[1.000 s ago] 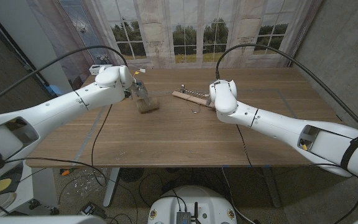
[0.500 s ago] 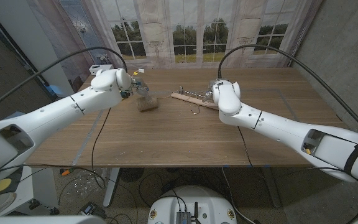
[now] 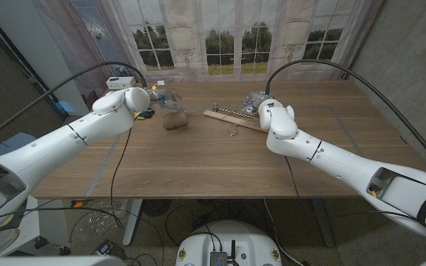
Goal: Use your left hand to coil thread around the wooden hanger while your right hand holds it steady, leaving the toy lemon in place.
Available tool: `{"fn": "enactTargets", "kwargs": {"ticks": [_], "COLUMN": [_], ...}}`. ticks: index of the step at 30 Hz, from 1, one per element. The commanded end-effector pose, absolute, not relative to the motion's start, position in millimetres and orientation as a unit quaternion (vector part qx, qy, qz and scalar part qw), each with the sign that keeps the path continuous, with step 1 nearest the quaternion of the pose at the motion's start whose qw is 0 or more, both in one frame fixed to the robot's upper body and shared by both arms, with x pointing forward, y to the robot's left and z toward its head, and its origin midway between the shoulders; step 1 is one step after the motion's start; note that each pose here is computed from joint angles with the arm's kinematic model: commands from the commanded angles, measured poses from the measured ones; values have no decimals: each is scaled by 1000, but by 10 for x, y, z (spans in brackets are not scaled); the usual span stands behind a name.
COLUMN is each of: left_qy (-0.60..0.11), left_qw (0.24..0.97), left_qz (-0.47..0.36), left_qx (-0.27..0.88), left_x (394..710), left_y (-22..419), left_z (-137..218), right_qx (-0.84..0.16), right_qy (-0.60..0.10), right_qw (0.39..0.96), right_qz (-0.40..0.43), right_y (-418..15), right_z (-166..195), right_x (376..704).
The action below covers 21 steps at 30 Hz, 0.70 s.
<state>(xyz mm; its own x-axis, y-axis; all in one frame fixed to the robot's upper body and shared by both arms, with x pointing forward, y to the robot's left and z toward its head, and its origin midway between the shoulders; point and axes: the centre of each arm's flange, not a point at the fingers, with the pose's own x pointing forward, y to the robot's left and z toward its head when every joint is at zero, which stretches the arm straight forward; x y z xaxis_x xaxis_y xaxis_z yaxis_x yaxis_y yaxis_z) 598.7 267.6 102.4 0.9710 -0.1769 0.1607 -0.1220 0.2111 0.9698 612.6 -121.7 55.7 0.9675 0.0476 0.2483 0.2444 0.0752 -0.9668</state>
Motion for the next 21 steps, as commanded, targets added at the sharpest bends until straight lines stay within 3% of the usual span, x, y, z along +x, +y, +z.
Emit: {"fn": "enactTargets", "kwargs": {"ticks": [1,21], "left_qy": [-226,-369], "left_qw": [817,848], "left_qz": [-41,-38], "left_qx": [529,377], "left_x": [5897,5771], "left_y": [2855,3039], "left_z": [990,887], "right_qx": [-589,-338], "right_qy": [-193,-328], "right_qw": [781,881], "right_qz": [-80,-37], "right_y": [-1332,-1450], "right_z": [524,309], "right_x": [6073,5947]}}
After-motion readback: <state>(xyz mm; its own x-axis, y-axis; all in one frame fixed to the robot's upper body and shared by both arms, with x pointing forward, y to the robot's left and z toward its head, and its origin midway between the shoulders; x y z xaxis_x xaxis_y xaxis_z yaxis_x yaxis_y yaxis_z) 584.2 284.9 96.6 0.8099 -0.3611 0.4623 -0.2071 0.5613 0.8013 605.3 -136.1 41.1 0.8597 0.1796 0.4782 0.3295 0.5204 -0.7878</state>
